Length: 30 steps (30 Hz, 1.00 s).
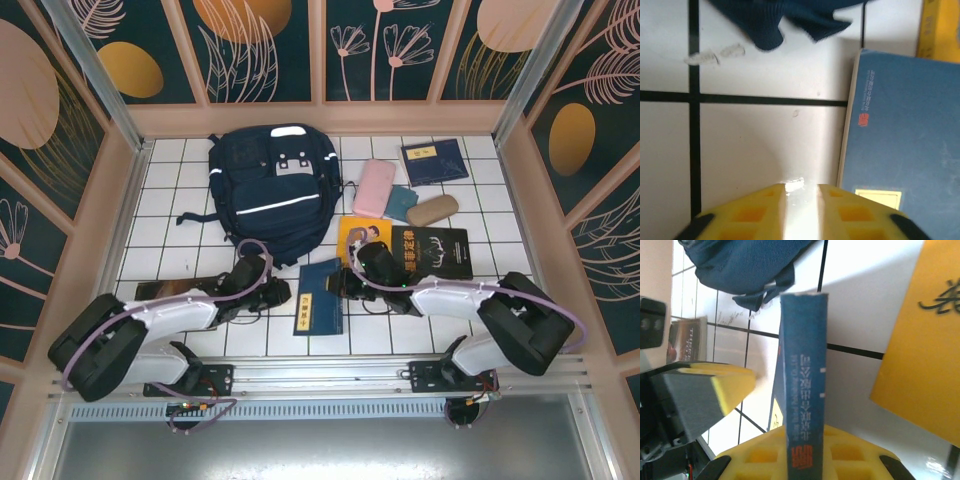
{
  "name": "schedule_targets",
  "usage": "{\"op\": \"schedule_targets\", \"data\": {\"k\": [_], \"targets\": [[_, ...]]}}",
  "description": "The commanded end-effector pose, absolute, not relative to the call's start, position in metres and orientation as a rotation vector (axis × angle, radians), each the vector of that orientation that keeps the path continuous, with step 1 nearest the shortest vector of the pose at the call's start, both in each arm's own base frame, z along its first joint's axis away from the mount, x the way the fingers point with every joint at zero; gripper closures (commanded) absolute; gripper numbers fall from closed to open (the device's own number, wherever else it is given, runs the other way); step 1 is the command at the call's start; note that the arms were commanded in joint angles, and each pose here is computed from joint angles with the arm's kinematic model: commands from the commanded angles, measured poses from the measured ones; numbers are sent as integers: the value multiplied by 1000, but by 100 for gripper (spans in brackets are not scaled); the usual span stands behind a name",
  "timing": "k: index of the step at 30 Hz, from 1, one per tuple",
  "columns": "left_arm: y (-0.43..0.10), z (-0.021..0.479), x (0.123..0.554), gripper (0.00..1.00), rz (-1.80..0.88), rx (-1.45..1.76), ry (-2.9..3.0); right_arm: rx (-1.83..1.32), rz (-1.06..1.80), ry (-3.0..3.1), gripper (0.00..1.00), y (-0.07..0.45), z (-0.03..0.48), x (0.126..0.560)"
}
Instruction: Pack the student bag
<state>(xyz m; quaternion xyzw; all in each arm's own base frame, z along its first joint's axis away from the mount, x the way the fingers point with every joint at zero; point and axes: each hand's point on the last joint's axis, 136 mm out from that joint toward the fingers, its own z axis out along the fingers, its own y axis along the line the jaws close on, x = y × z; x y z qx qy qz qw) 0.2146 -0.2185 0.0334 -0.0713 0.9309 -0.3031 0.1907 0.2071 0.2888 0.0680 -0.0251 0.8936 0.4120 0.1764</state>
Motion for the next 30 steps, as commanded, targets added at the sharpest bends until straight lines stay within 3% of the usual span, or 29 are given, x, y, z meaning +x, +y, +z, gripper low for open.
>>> {"op": "schedule_targets", "data": {"k": [1,5,12,20,30], "targets": [[-214,73,232,64,-761,-110,2509,-53,1238,2392,100,281,100,220],[-213,116,258,56,-648,0,2388,-10,1251,2289,100,259,122,231],[-233,147,323,56,-381,150,2309,38,1207,2197,100,224,138,245],[-269,125,383,55,-125,401,2320,91,1228,2161,100,199,132,254],[-289,68,413,60,58,538,2412,143,1253,2146,100,177,124,256]]}}
